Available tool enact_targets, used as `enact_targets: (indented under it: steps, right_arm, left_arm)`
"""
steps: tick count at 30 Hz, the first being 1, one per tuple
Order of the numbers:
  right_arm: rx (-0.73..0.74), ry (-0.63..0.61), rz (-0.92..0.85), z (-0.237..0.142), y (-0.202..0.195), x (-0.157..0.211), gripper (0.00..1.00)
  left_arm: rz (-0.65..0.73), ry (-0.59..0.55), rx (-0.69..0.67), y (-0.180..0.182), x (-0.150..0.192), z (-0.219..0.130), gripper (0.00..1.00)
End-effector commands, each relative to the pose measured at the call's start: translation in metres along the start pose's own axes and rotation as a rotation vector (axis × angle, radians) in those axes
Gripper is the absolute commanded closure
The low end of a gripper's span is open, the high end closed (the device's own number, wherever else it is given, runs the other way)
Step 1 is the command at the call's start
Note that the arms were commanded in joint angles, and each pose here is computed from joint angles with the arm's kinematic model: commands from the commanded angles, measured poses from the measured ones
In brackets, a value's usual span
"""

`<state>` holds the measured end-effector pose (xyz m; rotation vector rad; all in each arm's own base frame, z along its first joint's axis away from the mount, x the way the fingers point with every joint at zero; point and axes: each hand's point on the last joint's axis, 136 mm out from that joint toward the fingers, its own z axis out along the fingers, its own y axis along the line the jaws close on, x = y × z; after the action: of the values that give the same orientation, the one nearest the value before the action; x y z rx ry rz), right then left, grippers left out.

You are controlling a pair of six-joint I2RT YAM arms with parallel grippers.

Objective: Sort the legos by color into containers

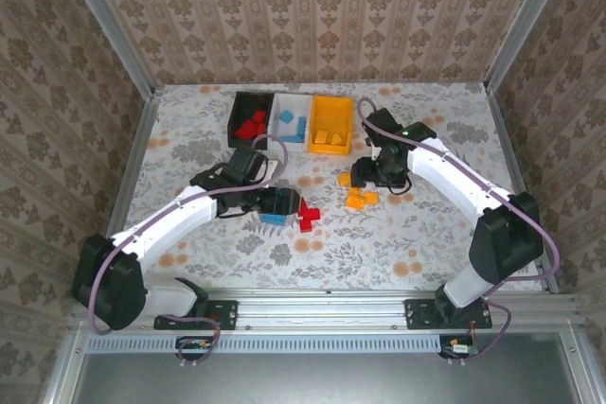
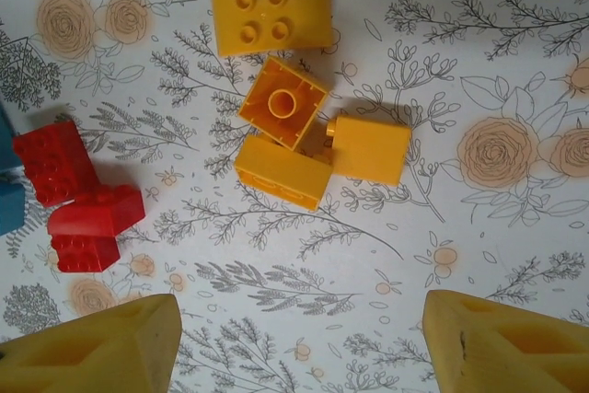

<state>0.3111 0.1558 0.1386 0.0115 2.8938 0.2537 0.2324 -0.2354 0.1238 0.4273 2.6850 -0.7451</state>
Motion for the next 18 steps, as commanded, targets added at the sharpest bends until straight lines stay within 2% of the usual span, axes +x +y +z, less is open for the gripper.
enact_targets:
  steps: [1, 9, 18]
  right_arm:
    - [0.001, -0.025, 0.037, 0.018, 0.002, -0.017, 0.27]
    - [0.036, 0.022, 0.107, 0.065, 0.001, -0.031, 0.27]
    - [0.059, 0.05, 0.139, 0.096, 0.001, -0.038, 0.28]
  left_arm:
    - [0.023, -0.046, -0.006, -0.004, -0.014, -0.001, 0.1]
    - [0.005, -0.046, -0.022, 0.001, -0.008, -0.001, 0.1]
    - [-0.009, -0.056, -0.026, 0.007, -0.005, -0.005, 0.09]
